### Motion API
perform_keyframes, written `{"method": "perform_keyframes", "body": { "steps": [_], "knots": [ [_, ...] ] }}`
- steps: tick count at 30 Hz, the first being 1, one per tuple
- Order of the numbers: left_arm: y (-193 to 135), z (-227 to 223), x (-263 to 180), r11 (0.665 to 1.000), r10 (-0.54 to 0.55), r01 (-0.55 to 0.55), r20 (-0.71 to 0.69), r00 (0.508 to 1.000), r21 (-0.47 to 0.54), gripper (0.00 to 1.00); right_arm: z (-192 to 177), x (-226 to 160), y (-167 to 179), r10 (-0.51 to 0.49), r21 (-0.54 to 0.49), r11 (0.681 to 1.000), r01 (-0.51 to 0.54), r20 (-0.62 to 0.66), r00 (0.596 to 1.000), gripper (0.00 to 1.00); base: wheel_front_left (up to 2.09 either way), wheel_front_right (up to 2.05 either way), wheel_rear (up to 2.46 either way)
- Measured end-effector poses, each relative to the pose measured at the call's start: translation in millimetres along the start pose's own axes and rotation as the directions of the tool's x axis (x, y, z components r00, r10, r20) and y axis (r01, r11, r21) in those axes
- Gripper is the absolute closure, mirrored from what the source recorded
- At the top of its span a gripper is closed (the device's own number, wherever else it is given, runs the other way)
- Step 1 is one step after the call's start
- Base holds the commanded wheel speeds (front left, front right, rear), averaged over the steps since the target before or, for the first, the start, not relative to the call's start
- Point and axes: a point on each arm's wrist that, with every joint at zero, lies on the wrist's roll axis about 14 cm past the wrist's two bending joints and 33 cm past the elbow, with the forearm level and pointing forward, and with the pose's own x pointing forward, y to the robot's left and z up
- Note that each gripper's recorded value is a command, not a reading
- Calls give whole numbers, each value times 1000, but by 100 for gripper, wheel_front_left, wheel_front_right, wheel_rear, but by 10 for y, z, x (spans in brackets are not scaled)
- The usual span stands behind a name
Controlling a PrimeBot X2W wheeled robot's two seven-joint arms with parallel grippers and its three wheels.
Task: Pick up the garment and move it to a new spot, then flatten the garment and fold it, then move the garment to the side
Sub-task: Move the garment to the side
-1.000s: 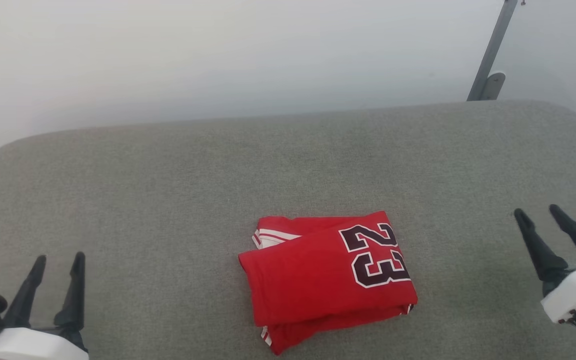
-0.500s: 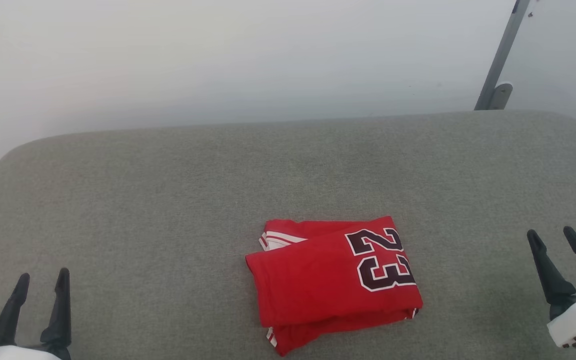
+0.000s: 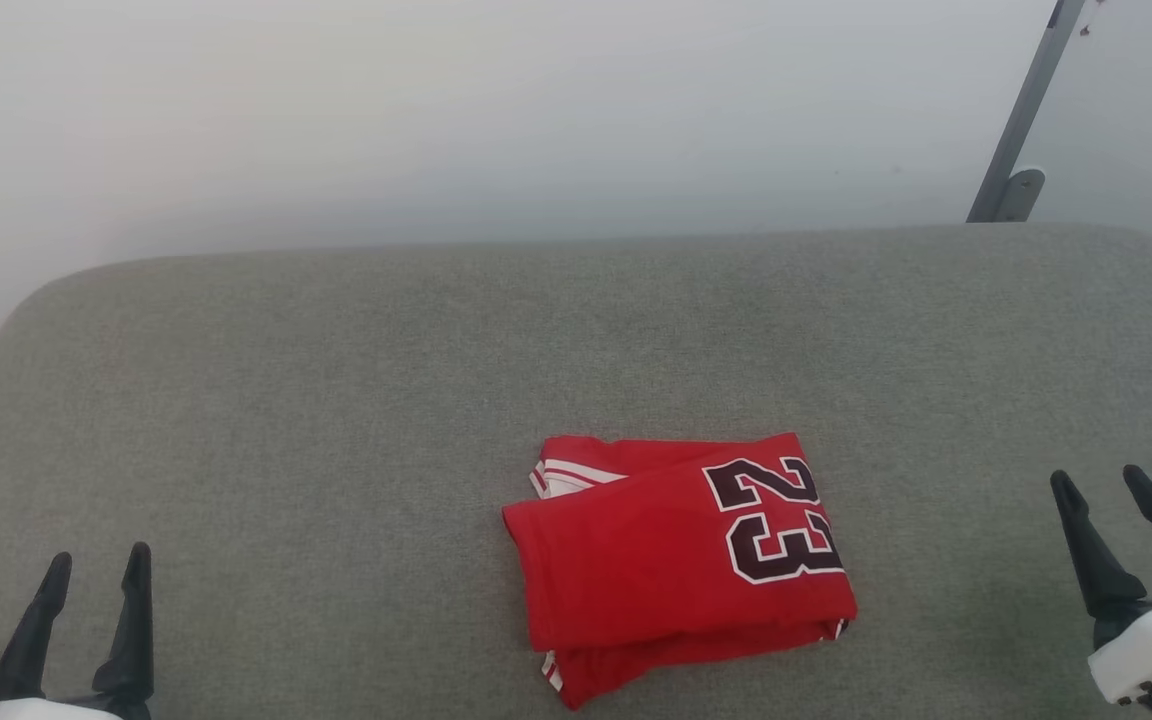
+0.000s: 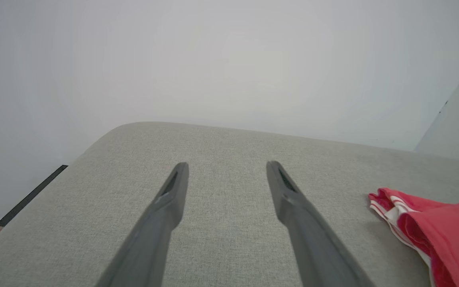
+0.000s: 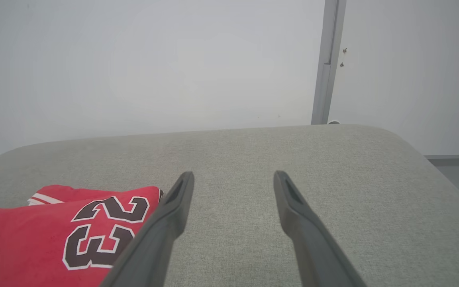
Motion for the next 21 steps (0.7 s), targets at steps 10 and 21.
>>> {"method": "perform_keyframes", "body": {
  "steps": [10,21],
  "knots": [
    [0,-31,-31,1000,5,-5,-6,1000,-5,0,-232,111,252,74,56,996,-67,-129,989,0,0,0,0],
    [-7,-171,-73,999,22,-23,-43,999,-22,0,-662,392,846,269,125,963,-239,-407,873,0,0,0,0]
  ]
}}
